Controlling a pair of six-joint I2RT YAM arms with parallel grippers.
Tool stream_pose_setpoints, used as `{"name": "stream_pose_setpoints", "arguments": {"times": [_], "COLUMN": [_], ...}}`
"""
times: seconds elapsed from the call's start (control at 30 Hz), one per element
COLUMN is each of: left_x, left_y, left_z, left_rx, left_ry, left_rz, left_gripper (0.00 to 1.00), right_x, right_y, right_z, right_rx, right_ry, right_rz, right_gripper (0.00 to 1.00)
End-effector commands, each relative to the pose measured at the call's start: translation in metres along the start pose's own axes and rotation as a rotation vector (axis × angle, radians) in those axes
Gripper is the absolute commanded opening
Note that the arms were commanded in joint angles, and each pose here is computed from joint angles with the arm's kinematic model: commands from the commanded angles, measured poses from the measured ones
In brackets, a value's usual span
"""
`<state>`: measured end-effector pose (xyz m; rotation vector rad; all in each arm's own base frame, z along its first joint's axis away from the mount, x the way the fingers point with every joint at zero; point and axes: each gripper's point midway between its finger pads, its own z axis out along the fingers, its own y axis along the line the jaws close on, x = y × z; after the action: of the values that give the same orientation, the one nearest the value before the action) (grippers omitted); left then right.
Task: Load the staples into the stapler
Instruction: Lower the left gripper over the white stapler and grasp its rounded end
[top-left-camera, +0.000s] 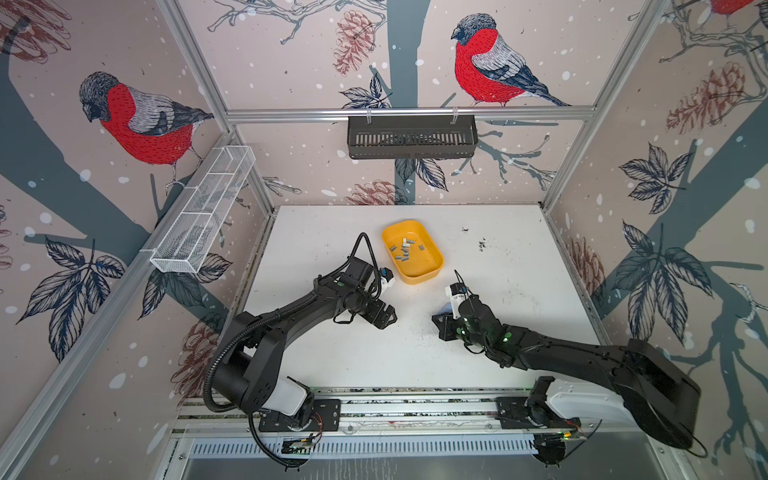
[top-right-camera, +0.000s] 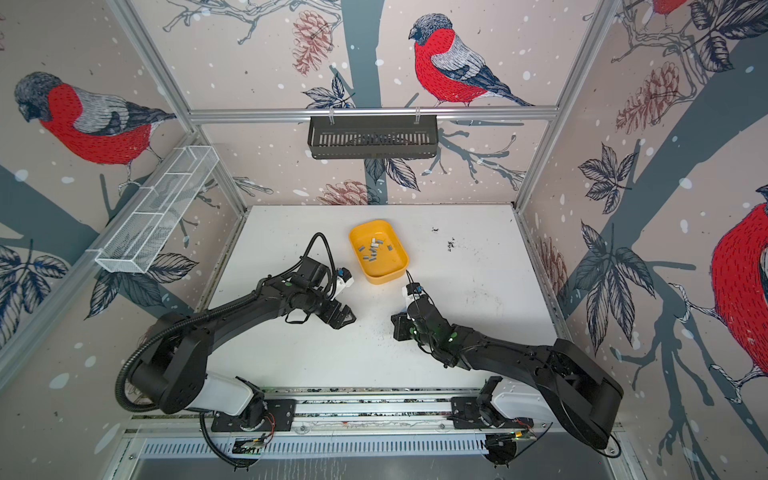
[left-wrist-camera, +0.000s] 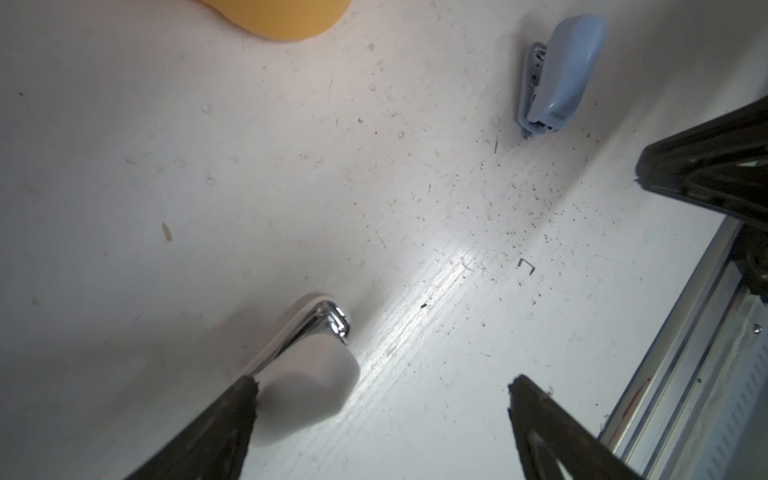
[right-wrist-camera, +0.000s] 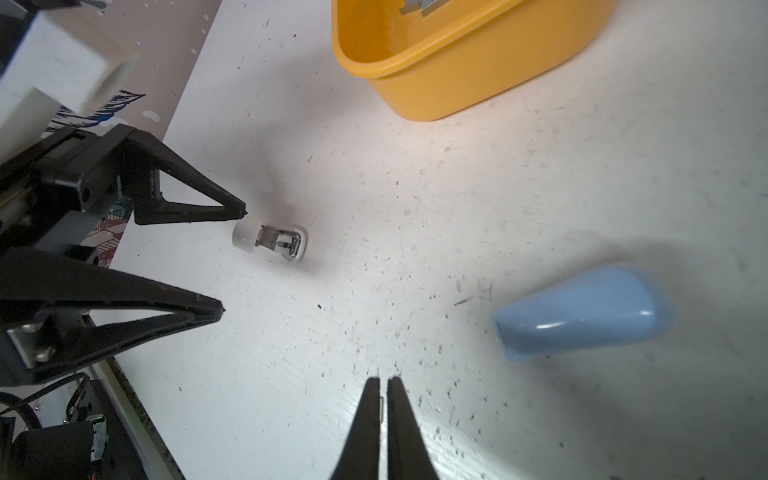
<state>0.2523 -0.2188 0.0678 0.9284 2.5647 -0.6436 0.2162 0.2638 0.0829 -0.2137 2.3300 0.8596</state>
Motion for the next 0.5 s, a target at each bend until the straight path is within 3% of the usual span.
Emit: {"name": "stream_pose_setpoints", "arguments": {"times": [0.0, 0.27, 0.47], "left_x": [0.004, 0.001, 0.002], "left_y": [0.007, 0.007, -0.005], "left_z": [0.000, -0.007, -0.005], "left_rx": [-0.057, -0.077, -0.046], "left_ry": [0.024, 0.027, 0.025], "left_rz": [0.027, -0.035, -0.031], "left_gripper": [0.93, 0.82, 0.81], "right_x": [-0.003, 0.000, 0.002], "right_y": [0.000, -0.005, -0.005], "right_z": [-0.001, -0.003, -0.001], "right_rx": [0.003, 0.008, 0.004], "right_ry": [-0.016, -0.020, -0.016], "right_rz": [-0.016, -0.008, -0.003], "right_gripper": [0.09, 0.09, 0.09]}}
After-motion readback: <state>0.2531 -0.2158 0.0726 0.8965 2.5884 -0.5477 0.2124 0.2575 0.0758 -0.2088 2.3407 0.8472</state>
